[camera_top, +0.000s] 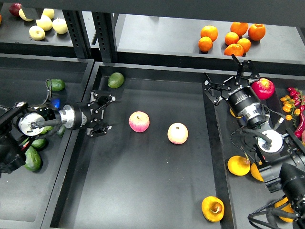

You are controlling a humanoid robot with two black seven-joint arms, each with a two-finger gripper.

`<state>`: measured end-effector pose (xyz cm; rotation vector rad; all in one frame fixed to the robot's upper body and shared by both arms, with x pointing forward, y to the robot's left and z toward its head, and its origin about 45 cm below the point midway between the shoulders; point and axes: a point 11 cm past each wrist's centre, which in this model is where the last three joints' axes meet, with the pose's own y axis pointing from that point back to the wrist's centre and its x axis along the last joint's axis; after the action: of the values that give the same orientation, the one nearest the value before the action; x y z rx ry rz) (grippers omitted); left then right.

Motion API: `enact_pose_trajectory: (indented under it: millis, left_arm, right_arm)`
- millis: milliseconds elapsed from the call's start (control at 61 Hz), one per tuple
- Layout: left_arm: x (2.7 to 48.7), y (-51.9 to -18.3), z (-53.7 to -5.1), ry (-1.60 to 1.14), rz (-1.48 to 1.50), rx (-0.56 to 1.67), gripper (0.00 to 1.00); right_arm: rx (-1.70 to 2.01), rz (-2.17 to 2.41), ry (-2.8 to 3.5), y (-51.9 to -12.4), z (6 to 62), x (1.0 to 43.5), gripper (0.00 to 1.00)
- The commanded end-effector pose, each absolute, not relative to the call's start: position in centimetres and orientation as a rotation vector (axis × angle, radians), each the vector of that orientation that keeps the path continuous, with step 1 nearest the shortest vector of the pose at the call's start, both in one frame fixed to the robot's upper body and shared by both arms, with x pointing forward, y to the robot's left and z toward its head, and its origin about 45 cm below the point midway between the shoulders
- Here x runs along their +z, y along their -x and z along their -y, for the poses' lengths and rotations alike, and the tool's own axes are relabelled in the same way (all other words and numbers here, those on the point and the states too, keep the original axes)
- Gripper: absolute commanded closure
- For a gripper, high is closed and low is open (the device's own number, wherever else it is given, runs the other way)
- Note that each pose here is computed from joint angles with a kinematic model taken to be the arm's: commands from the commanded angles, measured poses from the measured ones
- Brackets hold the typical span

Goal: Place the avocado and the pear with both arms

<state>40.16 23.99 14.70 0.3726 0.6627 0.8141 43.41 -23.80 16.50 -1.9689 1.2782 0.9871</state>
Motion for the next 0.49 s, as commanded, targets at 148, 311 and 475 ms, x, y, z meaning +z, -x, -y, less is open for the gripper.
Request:
enact_pose_trajectory:
  millis: [148, 311, 475]
  left_arm:
    - [16.0, -41.0, -24.2, -0.181, -0.722, 0.863, 0.19]
    - [17.2, -41.9, -23.5, -0.036, -0.767, 0.873, 0.18]
    - [18.4, -42.5, -22.1, 0.155, -0.826, 0.856, 0.17]
  right_arm:
    - [0.985, -1.278, 1.968, -43.4, 23.8, 16.6, 0.00]
    - [0.984, -1.278, 1.965, -43.5, 23.9, 16.6, 0.00]
    - [0.985, -1.278, 1.968, -43.4, 23.9, 16.6, 0.00]
